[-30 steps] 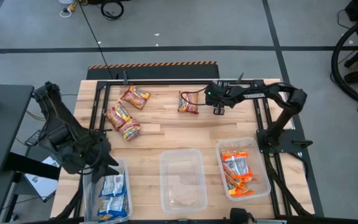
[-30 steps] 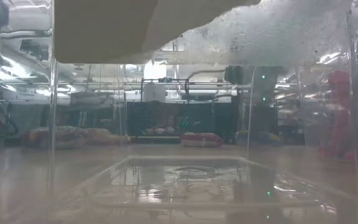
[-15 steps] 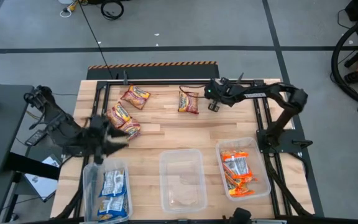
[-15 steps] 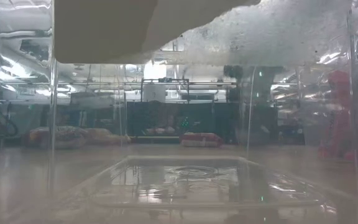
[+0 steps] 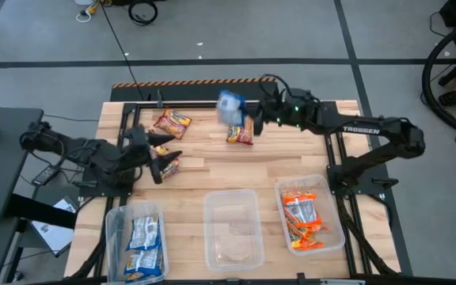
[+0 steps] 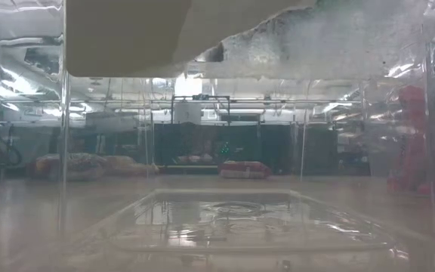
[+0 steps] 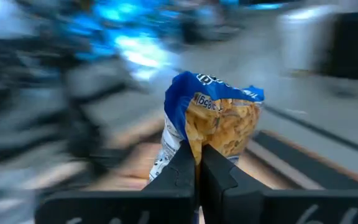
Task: Sort Maruchan noodles
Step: Put the blue noodle pack into the left transparent bin
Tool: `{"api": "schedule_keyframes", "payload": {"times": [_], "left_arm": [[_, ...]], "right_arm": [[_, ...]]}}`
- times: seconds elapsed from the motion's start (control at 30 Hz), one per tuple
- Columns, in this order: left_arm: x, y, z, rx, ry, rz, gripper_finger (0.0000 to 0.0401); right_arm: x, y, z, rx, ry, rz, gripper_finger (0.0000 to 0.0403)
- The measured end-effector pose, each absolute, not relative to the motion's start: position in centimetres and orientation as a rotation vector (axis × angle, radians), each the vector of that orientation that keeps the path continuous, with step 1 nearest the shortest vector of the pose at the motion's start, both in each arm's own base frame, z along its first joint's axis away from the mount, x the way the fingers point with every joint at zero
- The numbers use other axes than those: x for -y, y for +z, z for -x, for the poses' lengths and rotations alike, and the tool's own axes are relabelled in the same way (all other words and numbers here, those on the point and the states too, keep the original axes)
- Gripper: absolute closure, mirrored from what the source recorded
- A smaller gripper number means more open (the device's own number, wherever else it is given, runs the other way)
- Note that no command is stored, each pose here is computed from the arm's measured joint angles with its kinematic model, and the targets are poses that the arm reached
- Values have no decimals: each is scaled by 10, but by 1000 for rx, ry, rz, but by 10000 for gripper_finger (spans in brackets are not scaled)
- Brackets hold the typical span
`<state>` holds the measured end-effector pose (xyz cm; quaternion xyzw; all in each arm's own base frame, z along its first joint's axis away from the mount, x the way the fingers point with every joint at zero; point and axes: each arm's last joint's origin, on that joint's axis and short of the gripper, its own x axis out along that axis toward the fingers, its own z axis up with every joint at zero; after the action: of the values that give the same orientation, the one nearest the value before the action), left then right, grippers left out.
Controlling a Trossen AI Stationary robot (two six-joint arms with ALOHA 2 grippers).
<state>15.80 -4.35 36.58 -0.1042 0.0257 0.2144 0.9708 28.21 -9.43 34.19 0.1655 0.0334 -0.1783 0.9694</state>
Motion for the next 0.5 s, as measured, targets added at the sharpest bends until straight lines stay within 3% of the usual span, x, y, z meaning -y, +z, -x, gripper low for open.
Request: {"api": "schedule_keyframes", "payload": {"times": [0.27, 0.5], "left_arm": [[34, 364, -176, -90, 227, 176, 106], [27, 380, -174, -183, 11, 238, 105]], "right_arm": [[20, 330, -318, -92, -13, -485, 398], [-28, 341, -369, -122, 168, -500, 398]]}}
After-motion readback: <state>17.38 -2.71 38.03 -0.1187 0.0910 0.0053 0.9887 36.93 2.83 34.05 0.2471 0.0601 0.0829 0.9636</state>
